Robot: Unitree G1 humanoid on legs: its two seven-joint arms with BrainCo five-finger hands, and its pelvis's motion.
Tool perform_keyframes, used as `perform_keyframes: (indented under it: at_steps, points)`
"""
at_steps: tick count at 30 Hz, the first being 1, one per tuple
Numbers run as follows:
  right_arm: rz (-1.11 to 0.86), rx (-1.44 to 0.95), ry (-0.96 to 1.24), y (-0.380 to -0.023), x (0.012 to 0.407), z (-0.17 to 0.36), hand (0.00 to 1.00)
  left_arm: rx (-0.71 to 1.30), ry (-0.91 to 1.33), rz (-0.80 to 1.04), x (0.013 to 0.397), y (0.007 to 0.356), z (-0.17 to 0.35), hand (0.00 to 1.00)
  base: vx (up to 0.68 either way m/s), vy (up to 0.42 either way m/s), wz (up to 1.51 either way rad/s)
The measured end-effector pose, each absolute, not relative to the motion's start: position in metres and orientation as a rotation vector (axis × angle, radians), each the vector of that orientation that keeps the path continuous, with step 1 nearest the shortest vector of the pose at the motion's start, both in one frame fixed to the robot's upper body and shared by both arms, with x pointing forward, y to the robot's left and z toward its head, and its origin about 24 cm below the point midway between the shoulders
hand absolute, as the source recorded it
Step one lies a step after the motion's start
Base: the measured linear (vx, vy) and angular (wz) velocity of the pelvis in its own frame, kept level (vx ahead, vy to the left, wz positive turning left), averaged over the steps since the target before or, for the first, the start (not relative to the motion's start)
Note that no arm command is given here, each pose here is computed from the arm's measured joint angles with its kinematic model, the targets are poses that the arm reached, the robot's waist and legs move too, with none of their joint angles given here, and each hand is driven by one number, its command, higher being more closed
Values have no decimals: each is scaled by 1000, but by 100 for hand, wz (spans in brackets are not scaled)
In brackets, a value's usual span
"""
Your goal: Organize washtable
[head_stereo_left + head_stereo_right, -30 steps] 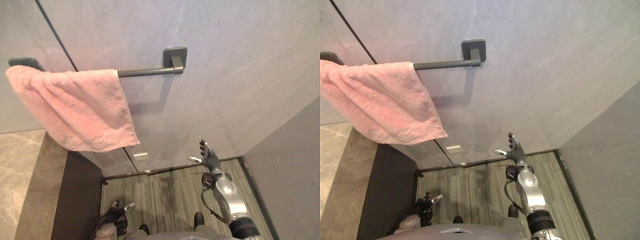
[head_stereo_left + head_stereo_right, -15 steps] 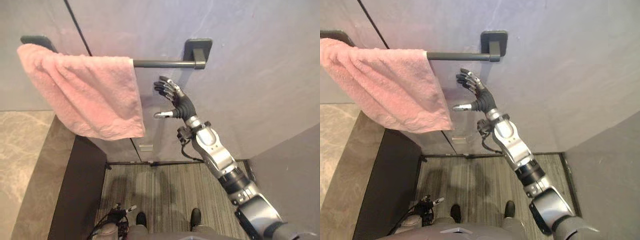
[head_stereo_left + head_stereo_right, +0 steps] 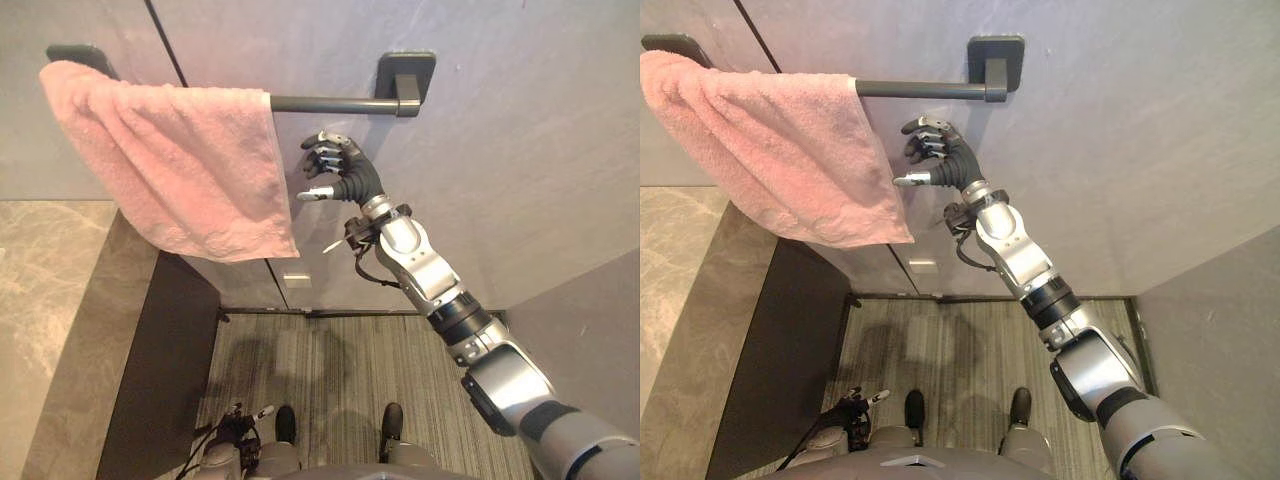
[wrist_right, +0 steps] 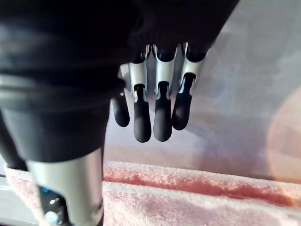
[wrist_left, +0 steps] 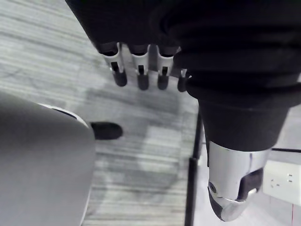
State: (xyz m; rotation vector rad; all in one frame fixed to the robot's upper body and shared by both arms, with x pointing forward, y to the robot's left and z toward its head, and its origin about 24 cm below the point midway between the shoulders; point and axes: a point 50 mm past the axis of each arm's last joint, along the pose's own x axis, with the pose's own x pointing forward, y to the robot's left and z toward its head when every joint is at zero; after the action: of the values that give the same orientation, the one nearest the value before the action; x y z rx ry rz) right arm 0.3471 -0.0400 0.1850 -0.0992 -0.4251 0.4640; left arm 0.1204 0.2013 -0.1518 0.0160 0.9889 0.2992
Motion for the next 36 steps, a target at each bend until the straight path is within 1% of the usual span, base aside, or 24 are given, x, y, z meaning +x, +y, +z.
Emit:
perform_keyframes:
  at_steps: [4, 6, 10, 12, 20, 23, 26, 29, 33, 36]
  points:
    - [479, -100, -362, -36, 350, 173, 0, -4, 874, 251, 144, 189, -139, 0, -32, -25, 9]
    - [486, -111, -338, -34, 350, 168, 0, -66, 677, 217, 176, 177, -111, 0, -48, -30, 15]
    - [535, -125, -272, -27, 342, 146, 0, -171, 416, 188, 205, 167, -66, 0, -10, -6, 1]
    - [548, -122, -249, -27, 339, 138, 0, -188, 359, 182, 211, 165, -56, 0, 0, 0, 0]
    - [570, -111, -217, -24, 337, 131, 0, -265, 226, 217, 212, 167, -29, 0, 1, -3, 5]
    - [568, -71, -169, -20, 338, 123, 0, -292, 174, 225, 213, 168, -18, 0, -23, -9, 6]
    - [545, -86, -116, -23, 343, 113, 0, -308, 115, 223, 213, 168, -5, 0, -13, -2, 4]
    - [533, -110, -119, -21, 352, 123, 0, -350, 51, 222, 215, 169, 8, 0, -11, -15, 9]
    - [528, -86, -182, -13, 358, 147, 0, -384, -2, 215, 217, 168, 20, 0, -10, -14, 16]
    - [507, -79, -164, -13, 360, 144, 0, -394, -24, 224, 218, 171, 24, 0, -11, -4, 14]
